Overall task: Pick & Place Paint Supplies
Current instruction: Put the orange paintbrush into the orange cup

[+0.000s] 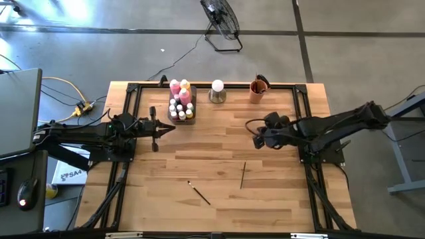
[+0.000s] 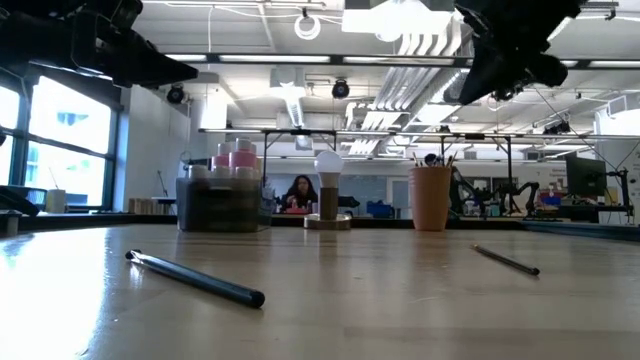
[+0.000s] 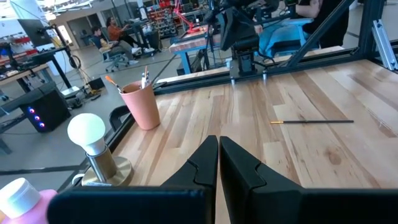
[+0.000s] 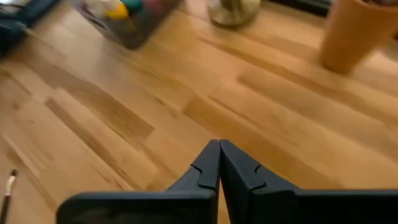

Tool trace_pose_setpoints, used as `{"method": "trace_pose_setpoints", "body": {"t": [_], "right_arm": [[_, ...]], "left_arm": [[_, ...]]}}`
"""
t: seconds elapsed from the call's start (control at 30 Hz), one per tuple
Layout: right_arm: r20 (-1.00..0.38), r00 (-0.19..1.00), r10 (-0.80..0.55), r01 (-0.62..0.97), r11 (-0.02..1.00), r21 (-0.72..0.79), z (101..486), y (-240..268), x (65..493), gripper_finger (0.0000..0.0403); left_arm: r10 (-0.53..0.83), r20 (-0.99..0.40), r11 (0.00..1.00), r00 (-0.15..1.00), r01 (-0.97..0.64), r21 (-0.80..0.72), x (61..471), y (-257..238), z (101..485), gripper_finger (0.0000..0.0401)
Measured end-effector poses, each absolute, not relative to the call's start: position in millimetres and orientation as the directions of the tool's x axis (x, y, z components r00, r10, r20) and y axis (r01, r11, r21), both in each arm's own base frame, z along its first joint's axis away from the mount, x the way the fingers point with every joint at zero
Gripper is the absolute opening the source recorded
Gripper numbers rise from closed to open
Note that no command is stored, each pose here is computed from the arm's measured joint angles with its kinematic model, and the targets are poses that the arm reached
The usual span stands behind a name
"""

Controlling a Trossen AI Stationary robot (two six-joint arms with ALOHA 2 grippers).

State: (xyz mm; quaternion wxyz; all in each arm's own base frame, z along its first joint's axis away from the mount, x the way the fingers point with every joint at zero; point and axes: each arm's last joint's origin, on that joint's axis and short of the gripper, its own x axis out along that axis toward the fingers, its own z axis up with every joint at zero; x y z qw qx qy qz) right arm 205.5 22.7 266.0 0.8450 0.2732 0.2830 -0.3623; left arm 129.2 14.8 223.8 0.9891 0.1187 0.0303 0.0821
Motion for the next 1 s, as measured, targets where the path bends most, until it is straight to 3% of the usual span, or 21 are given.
{"method": "trace_pose_setpoints", "body": {"t": [0.23,0.43,0.6,0.8,1.0], "right_arm": [[-0.817,0.399,-0.416,0.884,0.412,0.222,274,30,218,0.0002],[-0.929,0.294,-0.223,0.936,0.265,0.233,256,32,228,0.0002],[-0.963,0.254,-0.091,0.944,0.238,0.227,243,38,239,0.0003],[-0.957,0.28,-0.073,0.952,0.15,0.267,226,42,261,0.0003],[-0.973,0.227,-0.049,0.966,0.14,0.219,202,46,276,0.0003]], "left_arm": [[0.17,-0.039,0.958,0.985,-0.155,0.241,129,15,224,0.0012],[0.17,-0.039,0.958,0.985,-0.155,0.242,129,15,224,0.0012],[0.17,-0.039,0.958,0.985,-0.155,0.242,129,15,224,0.0012],[0.17,-0.039,0.958,0.985,-0.155,0.242,129,15,224,0.0012],[0.17,-0.031,0.958,0.985,-0.157,0.242,129,15,225,0.0012]]}}
